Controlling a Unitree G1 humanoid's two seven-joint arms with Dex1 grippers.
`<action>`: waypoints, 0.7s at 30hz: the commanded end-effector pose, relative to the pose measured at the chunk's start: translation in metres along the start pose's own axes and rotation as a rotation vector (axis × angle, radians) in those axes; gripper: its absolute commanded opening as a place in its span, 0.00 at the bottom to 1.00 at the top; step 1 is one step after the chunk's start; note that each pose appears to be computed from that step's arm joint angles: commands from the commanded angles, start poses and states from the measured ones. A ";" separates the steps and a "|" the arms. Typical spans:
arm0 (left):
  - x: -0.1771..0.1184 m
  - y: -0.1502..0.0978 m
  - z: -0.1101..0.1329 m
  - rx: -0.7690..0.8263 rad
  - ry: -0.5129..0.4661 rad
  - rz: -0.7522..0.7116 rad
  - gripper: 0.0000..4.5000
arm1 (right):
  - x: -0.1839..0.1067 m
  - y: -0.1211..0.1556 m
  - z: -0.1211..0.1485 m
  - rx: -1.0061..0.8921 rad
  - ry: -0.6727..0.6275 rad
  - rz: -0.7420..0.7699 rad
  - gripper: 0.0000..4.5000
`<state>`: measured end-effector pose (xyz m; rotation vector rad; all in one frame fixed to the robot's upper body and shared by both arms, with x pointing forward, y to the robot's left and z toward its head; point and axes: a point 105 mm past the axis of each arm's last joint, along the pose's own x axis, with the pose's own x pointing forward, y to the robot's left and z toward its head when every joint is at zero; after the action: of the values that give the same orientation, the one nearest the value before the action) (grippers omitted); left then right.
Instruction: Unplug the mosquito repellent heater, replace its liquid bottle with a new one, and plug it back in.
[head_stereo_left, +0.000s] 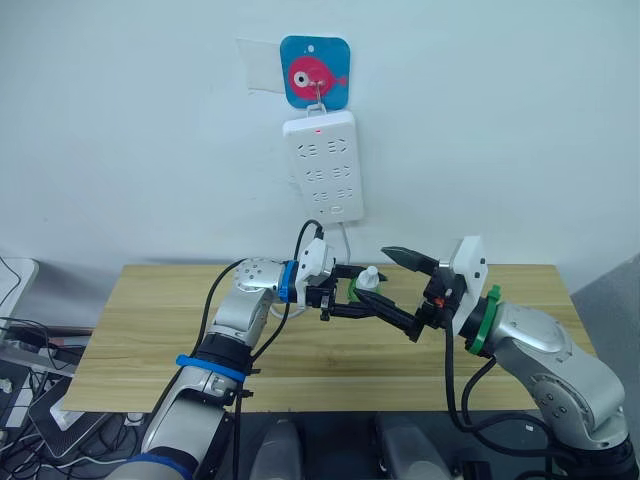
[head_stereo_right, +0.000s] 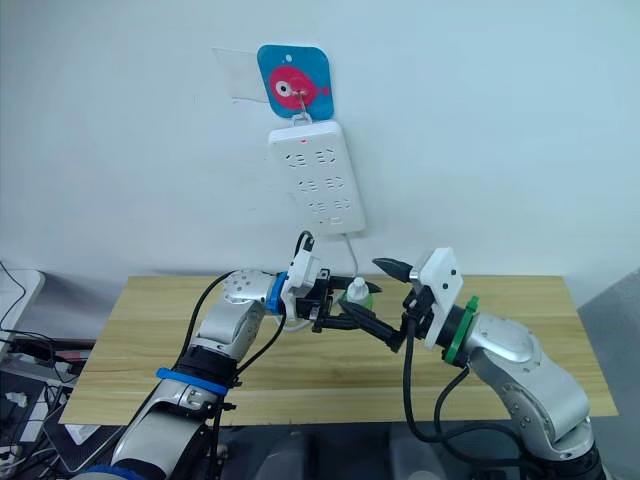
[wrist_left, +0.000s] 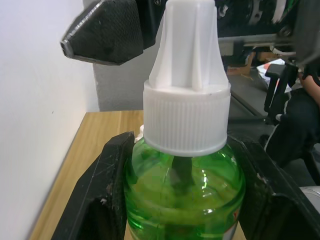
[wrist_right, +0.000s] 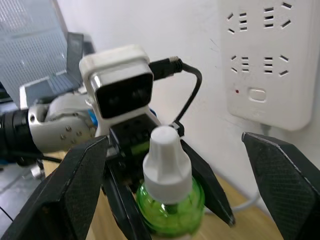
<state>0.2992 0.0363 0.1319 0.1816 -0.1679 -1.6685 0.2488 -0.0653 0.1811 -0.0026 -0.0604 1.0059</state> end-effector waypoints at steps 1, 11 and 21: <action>0.002 -0.001 0.010 0.042 -0.024 -0.013 0.51 | 0.000 0.012 0.006 0.000 -0.027 0.026 0.91; 0.003 -0.001 0.009 0.041 -0.022 -0.020 0.51 | -0.008 0.009 -0.007 -0.044 -0.034 -0.012 0.22; 0.004 0.000 0.009 0.040 -0.019 -0.023 0.51 | 0.010 0.060 0.020 -0.078 -0.093 0.022 0.22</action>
<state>0.2969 0.0369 0.1324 0.1864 -0.1752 -1.6897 0.2339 -0.0526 0.1692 -0.0421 -0.0657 0.8963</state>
